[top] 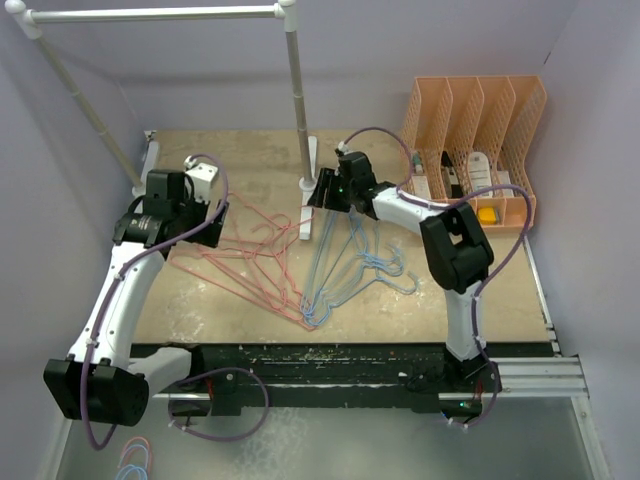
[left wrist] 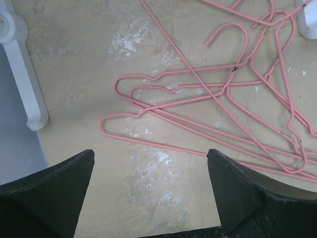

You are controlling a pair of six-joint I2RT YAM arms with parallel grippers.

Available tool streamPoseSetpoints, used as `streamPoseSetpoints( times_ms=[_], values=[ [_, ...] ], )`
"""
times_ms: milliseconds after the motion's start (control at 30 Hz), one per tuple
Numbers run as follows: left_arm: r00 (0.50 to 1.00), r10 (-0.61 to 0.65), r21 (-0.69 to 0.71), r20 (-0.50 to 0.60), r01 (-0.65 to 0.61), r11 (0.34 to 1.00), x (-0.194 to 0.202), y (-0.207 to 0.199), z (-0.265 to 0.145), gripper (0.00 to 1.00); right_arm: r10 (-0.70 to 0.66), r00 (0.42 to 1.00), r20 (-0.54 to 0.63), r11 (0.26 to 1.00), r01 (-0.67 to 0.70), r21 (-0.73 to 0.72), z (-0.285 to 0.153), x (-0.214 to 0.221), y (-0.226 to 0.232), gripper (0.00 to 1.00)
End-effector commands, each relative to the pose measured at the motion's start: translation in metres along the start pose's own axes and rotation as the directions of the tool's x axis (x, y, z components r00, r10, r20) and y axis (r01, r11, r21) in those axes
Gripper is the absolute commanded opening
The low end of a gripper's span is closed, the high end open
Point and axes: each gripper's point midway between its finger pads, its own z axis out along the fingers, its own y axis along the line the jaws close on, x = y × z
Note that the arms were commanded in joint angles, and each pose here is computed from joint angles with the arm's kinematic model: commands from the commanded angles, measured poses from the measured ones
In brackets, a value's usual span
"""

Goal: Organize the hangers

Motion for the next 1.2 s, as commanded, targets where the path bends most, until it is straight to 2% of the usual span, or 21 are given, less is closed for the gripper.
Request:
streamPoseSetpoints(
  times_ms=[0, 233, 567, 867, 1067, 1167],
  values=[
    [0.996, -0.04, -0.052, 0.078, 0.044, 0.998, -0.02, 0.009, -0.005, 0.99, 0.013, 1.0, 0.02, 0.999, -0.014, 0.037, 0.011, -0.007, -0.001, 0.57],
    [0.997, -0.031, -0.036, 0.074, 0.034, 0.999, -0.014, 0.005, -0.002, 0.99, 0.027, 1.0, 0.001, 1.0, -0.027, 0.008, 0.03, 0.004, -0.004, 0.5],
    [0.997, -0.021, -0.026, 0.071, 0.023, 0.999, -0.007, 0.002, -0.001, 0.99, 0.057, 0.998, -0.009, 0.996, -0.058, -0.073, 0.036, 0.004, 0.011, 0.27],
    [0.998, -0.012, 0.02, 0.059, 0.011, 1.0, -0.006, -0.006, 0.004, 0.99, 0.057, 0.998, -0.019, 0.992, -0.058, -0.109, 0.039, 0.003, 0.018, 0.25],
    [0.999, -0.002, 0.042, 0.053, -0.001, 0.999, -0.005, -0.009, 0.005, 0.99, 0.067, 0.997, -0.027, 0.988, -0.07, -0.141, 0.035, 0.003, 0.026, 0.02],
    [0.998, 0.018, 0.052, 0.063, -0.022, 0.998, -0.006, -0.012, 0.006, 0.99, 0.089, 0.996, -0.022, 0.979, -0.091, -0.18, 0.025, -0.001, 0.037, 0.0]
  ],
)
